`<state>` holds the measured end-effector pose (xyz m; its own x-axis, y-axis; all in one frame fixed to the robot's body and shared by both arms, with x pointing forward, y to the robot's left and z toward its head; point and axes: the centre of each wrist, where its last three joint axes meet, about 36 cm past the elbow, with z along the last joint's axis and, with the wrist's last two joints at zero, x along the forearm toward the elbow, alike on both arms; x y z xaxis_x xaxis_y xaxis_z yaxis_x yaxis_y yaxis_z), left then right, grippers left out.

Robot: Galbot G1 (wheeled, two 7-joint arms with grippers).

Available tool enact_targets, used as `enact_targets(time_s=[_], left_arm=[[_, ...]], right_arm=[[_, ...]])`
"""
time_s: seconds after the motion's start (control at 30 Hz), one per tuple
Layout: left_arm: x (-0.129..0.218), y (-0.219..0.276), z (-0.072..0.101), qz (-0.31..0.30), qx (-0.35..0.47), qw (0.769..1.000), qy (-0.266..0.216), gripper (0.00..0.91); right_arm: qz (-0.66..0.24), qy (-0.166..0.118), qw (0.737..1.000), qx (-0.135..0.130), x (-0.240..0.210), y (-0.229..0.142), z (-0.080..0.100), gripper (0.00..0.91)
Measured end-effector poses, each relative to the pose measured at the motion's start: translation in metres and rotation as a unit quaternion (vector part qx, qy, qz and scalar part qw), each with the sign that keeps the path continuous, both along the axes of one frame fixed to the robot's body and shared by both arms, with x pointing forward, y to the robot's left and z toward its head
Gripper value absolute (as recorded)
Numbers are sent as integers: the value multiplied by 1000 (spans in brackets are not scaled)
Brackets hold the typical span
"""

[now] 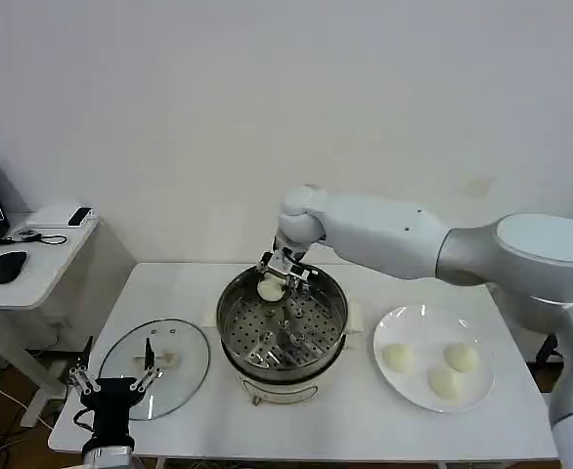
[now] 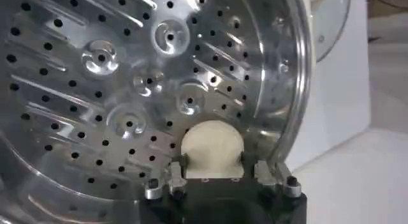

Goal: Take steamed baozi put them in steamer then cover it.

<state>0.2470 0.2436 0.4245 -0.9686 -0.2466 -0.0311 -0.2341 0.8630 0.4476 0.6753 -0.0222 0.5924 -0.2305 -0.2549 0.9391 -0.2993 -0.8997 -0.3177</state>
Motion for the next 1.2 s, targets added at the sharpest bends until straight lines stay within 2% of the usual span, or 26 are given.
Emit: enact_targets(time_s=[0.07,0.27,0.5,0.67,0.83,0.93,1.2], left_arm=[[0,0,0,0,0,1000,0,907],[0,-1,0,-1,-2,1000,0,907],[1,-1,1,-8,-1,1000,-1,907],[3,2,4,-14,-3,1000,0,907],[7,9,12,-21,-16,1000,-1,907],[11,14,18,-31,-31,999,-3,907],[25,33,23,-57,-102,993,2,907]], right_arm=[[4,0,1000,0,1,-1,0,907],[10,-3,1000,2,1,-3,7,907],[2,-5,1000,17,-4,-14,33,907],[-35,-3,998,43,-13,-38,58,907],[-99,-7,993,62,-23,-84,81,907],[-143,-12,987,67,-32,-118,88,907],[-268,-10,962,59,-64,-218,72,907]])
